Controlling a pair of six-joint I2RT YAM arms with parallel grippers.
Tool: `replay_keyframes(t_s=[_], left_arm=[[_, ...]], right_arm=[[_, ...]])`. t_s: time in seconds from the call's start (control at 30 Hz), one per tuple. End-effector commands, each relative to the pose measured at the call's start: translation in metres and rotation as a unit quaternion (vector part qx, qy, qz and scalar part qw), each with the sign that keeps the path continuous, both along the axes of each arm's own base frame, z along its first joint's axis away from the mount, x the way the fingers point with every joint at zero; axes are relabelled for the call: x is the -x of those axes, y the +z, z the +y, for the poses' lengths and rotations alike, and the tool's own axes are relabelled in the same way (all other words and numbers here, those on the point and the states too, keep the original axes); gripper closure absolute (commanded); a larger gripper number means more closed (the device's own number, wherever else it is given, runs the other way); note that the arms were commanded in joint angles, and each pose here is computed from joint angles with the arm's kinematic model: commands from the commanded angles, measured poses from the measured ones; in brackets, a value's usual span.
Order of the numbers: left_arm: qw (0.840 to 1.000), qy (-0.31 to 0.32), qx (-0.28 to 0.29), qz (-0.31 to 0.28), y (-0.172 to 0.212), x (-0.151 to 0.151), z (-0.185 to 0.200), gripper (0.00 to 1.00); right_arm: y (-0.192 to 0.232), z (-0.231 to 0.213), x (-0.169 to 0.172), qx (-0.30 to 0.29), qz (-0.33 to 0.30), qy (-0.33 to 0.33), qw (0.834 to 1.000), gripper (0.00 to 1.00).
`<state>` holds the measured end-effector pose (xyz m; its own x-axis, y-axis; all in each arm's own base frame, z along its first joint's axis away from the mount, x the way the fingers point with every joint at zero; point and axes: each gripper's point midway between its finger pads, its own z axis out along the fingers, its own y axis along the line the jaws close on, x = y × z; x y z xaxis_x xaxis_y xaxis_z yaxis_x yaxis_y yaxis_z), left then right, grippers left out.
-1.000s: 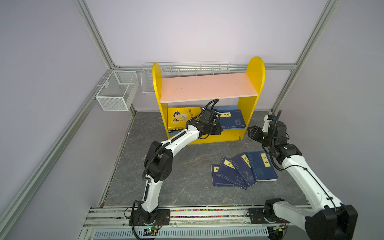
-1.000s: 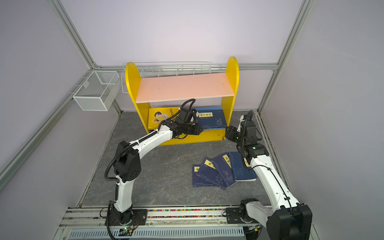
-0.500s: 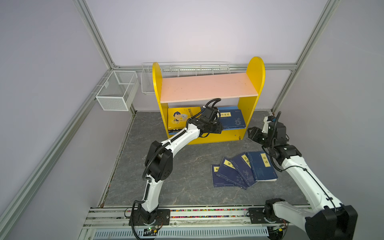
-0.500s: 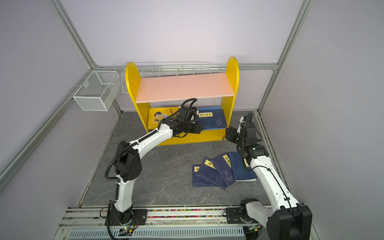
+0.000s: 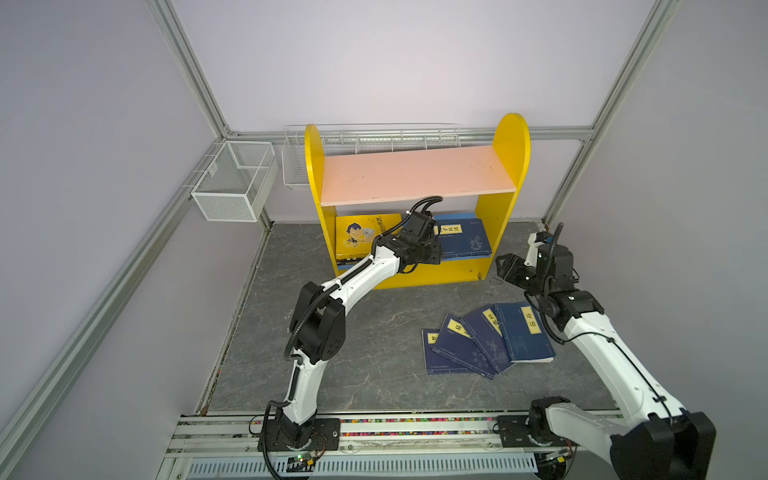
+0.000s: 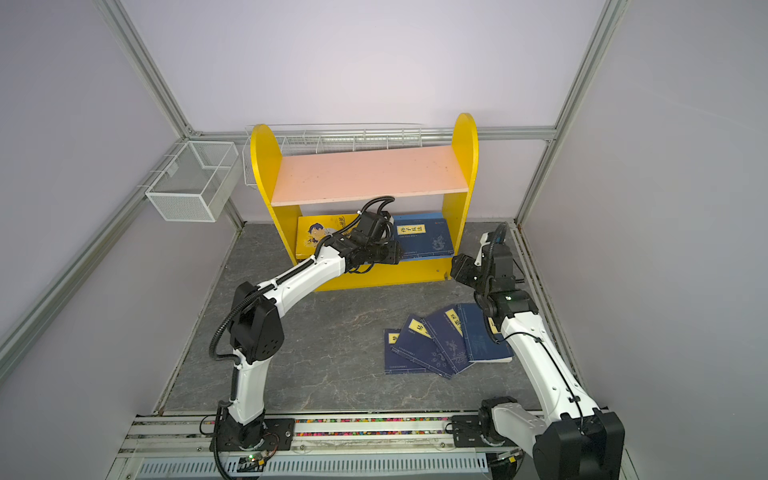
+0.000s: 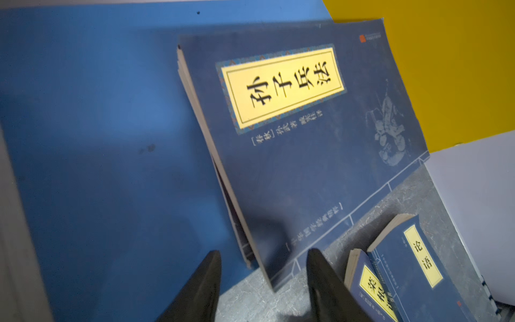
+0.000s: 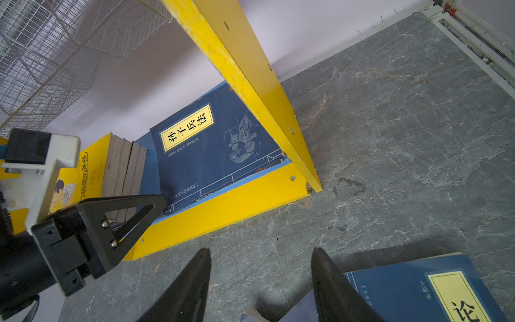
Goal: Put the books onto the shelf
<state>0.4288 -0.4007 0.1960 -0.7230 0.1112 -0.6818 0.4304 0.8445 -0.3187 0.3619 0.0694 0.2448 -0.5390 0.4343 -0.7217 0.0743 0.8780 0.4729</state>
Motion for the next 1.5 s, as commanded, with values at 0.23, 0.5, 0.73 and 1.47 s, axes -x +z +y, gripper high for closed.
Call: replay_keyframes(t_s=[0.23, 0.5, 0.73, 1.47], left_arm=[[0.998, 0.023, 0.024, -0.056, 0.026, -0.037, -0.006, 0.50], [0.997, 0.034, 0.020, -0.063, 0.024, -0.061, -0.003, 0.56], [0.998, 0.035, 0.001, -0.058, 0.018, -0.064, -0.001, 0.60], [0.997, 0.060, -0.015, -0.036, -0.004, -0.075, 0.004, 0.62]], right_arm=[[-0.002, 0.001, 0.004, 0.004, -0.001, 0.012, 1.000, 0.39], [-0.003, 0.001, 0.005, 0.005, 0.003, 0.013, 1.000, 0.39], [-0.003, 0.000, 0.006, 0.007, 0.003, 0.013, 1.000, 0.39], [0.001, -0.002, 0.006, 0.010, -0.003, 0.014, 1.000, 0.39]])
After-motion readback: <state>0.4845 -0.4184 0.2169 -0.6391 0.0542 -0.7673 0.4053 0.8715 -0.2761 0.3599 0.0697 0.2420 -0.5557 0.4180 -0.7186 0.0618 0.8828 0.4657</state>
